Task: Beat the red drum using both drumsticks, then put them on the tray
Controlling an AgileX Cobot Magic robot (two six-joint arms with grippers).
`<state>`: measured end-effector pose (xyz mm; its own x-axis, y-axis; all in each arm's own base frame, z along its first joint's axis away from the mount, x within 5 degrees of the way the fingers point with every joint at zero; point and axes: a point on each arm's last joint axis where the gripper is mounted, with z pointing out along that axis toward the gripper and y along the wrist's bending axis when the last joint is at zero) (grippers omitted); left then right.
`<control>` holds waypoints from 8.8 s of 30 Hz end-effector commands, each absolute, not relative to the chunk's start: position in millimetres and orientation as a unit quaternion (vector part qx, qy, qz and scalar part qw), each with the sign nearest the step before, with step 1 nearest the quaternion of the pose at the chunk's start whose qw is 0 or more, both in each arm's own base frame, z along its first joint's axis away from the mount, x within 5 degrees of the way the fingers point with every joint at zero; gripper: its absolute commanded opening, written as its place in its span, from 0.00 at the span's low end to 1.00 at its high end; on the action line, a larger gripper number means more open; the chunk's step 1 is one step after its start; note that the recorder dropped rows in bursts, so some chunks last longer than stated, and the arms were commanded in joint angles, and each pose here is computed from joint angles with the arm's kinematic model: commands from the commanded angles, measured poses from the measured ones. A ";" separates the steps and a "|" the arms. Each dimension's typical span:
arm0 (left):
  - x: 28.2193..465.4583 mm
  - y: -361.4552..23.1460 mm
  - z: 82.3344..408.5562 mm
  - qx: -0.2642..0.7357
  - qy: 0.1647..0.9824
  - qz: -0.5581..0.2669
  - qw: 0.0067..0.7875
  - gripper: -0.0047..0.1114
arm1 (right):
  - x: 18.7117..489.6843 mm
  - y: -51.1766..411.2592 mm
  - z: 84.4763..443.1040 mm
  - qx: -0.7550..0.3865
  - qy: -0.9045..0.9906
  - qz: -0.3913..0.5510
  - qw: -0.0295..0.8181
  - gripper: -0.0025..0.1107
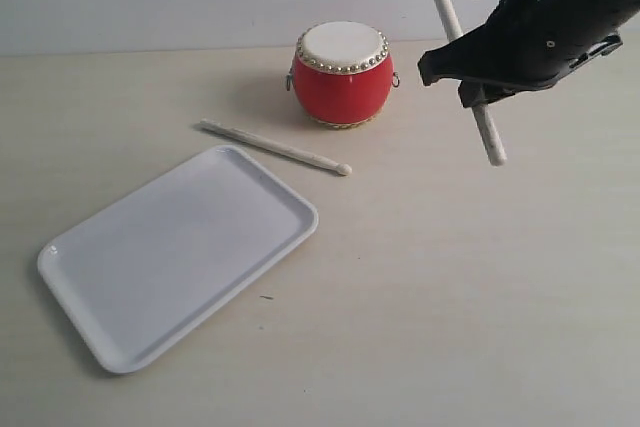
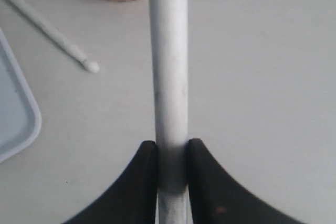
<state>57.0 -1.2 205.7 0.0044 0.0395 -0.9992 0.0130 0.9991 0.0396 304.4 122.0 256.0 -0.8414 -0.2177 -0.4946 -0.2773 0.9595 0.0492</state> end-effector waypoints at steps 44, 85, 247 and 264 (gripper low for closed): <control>238.6 -6.8 439.1 -0.046 0.759 -0.088 0.644 0.04 | 309.3 120.7 282.7 -0.212 0.897 0.046 0.386 0.02; 480.0 -155.7 177.0 0.772 0.619 0.070 0.124 0.37 | 313.9 103.8 281.3 -0.184 0.907 0.040 0.377 0.02; 401.6 -204.8 250.4 0.291 0.939 -0.145 0.113 0.04 | 406.5 141.0 264.8 -0.217 0.966 0.041 0.136 0.02; 415.5 -209.8 258.1 0.276 0.942 -0.143 0.125 0.04 | 430.2 148.4 276.9 -0.227 0.960 0.039 0.158 0.02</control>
